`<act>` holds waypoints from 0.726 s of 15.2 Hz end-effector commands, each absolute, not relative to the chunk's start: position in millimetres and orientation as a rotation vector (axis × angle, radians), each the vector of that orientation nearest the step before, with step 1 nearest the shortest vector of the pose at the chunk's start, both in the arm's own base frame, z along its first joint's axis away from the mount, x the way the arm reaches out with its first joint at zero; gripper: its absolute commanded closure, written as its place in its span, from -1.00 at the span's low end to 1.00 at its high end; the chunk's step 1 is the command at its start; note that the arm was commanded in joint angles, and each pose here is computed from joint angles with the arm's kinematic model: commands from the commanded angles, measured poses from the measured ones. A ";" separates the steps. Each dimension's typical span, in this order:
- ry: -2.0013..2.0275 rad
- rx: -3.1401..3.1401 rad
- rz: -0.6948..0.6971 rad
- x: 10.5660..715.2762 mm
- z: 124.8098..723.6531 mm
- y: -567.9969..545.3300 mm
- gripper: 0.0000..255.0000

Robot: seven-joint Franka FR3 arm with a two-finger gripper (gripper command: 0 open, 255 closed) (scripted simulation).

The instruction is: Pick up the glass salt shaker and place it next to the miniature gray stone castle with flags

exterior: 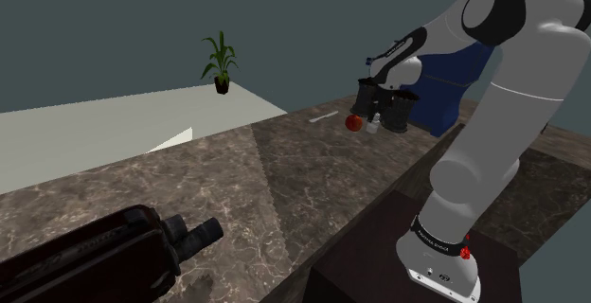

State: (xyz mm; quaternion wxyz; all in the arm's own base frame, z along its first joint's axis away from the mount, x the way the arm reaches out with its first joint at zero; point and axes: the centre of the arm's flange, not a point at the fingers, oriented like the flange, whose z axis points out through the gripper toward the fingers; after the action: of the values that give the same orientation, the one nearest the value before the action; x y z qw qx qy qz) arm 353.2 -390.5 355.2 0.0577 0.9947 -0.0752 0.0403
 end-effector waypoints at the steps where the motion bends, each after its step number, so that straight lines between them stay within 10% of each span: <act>1: -0.228 3.015 0.122 352.2 375.7 -388.7 -1.00; 11: -0.228 3.015 0.122 350.5 399.0 -385.8 -1.00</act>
State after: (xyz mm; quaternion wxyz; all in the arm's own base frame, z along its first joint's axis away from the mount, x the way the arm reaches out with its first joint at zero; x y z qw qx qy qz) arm 350.5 -385.9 399.0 0.0578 0.9947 -0.0752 0.0402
